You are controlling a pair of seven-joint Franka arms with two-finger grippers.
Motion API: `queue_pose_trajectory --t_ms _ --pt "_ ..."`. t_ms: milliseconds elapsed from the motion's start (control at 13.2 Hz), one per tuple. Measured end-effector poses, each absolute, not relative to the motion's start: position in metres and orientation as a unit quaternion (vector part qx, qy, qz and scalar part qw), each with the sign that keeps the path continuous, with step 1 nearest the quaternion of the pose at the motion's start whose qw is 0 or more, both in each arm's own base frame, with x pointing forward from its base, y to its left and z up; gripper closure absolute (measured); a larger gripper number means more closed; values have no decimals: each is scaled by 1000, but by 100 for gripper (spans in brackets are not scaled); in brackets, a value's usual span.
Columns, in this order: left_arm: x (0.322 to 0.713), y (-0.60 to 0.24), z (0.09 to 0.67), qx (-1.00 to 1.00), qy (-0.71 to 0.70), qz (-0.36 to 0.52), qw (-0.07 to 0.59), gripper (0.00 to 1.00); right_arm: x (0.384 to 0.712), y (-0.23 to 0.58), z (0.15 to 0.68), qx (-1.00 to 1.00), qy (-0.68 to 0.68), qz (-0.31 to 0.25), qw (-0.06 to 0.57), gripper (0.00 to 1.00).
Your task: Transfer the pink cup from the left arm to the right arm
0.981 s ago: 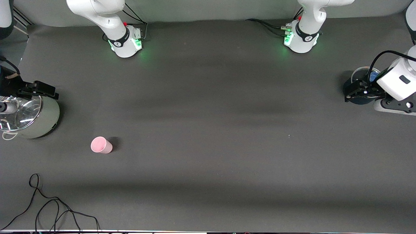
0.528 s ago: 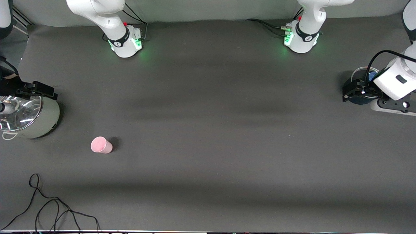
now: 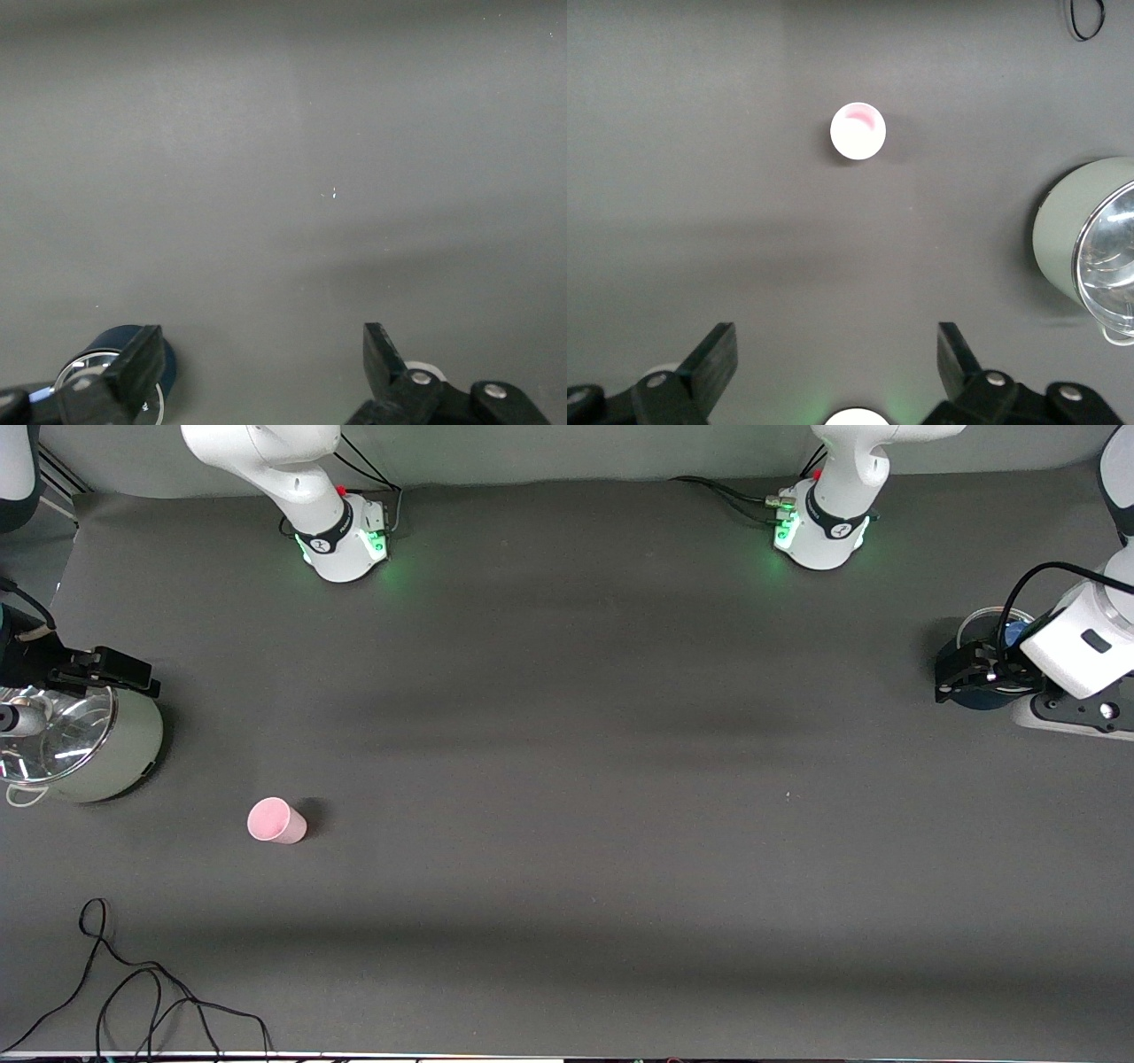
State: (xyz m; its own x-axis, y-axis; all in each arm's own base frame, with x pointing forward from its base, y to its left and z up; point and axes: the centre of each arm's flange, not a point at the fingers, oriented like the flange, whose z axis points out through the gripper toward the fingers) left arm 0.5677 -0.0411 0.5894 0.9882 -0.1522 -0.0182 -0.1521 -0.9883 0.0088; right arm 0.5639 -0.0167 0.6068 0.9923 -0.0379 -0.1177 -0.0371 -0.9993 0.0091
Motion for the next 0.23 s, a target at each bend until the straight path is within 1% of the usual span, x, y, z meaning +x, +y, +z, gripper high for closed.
queue_pose_trajectory --t_ms 226 --pt "566 -38 594 997 -73 -6 3 0 564 -16 606 998 -18 -59 3 0"
